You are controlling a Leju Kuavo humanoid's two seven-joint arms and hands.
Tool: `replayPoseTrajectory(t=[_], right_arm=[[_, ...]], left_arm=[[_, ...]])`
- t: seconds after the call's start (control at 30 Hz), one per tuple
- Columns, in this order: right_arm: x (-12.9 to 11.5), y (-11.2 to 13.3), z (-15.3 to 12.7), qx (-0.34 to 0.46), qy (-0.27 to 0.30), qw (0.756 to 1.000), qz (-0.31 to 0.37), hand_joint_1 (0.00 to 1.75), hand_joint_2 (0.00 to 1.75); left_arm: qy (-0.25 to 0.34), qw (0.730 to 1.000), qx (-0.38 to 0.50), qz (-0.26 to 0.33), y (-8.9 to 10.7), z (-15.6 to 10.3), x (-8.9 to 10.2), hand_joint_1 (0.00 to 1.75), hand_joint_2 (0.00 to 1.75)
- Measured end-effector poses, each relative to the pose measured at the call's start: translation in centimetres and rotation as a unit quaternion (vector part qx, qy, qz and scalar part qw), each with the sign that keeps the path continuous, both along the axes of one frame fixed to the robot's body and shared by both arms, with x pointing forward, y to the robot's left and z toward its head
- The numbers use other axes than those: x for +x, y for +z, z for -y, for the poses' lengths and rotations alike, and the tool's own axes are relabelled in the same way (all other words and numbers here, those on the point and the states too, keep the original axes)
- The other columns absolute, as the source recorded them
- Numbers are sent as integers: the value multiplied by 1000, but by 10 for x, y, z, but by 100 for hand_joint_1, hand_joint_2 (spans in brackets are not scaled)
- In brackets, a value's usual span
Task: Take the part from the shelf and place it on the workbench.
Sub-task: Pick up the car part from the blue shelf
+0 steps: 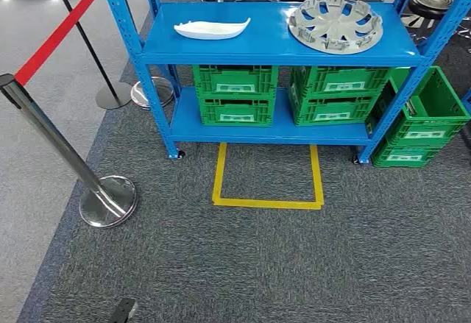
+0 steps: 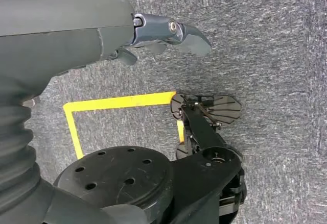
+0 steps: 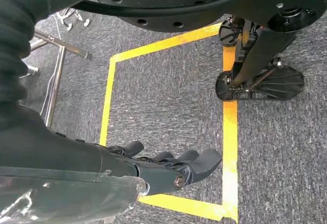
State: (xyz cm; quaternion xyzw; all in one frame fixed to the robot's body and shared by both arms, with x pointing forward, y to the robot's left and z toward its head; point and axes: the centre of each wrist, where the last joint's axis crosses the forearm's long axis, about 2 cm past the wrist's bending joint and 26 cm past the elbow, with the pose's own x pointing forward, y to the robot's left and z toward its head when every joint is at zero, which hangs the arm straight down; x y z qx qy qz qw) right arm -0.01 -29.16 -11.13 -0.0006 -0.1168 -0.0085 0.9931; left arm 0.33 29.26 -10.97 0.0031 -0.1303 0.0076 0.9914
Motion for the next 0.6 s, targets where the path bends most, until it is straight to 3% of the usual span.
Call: replayPoseTrajectory(t=[0.03, 0.13, 0.17, 0.27, 0.3, 0.43, 0.6], right_arm=[[0, 0, 0, 0, 0, 1000, 0, 0, 175], [0, 0, 0, 0, 0, 1000, 0, 0, 175], [0, 0, 0, -1, 1, 1000, 0, 0, 131], [3, 0, 2, -6, 7, 1000, 4, 0, 0], [4, 0, 2, -8, 10, 1000, 6, 0, 0], [10, 0, 4, -19, 20, 999, 16, 0, 0], [18, 1, 6, -31, 27, 999, 28, 0, 0]], left_arm=[[0, 1000, 0, 0, 0, 0, 0, 0, 175], [0, 1000, 0, 0, 0, 0, 0, 0, 44], [-1, 1000, 1, 1, 0, 0, 1, 0, 0], [-8, 1000, 7, 4, 0, -2, 3, 0, 0], [-11, 1000, 10, 7, 0, -3, 4, 0, 0], [-24, 999, 21, 15, 0, -6, 8, 0, 175], [-37, 998, 36, 24, 0, -8, 14, 0, 175]])
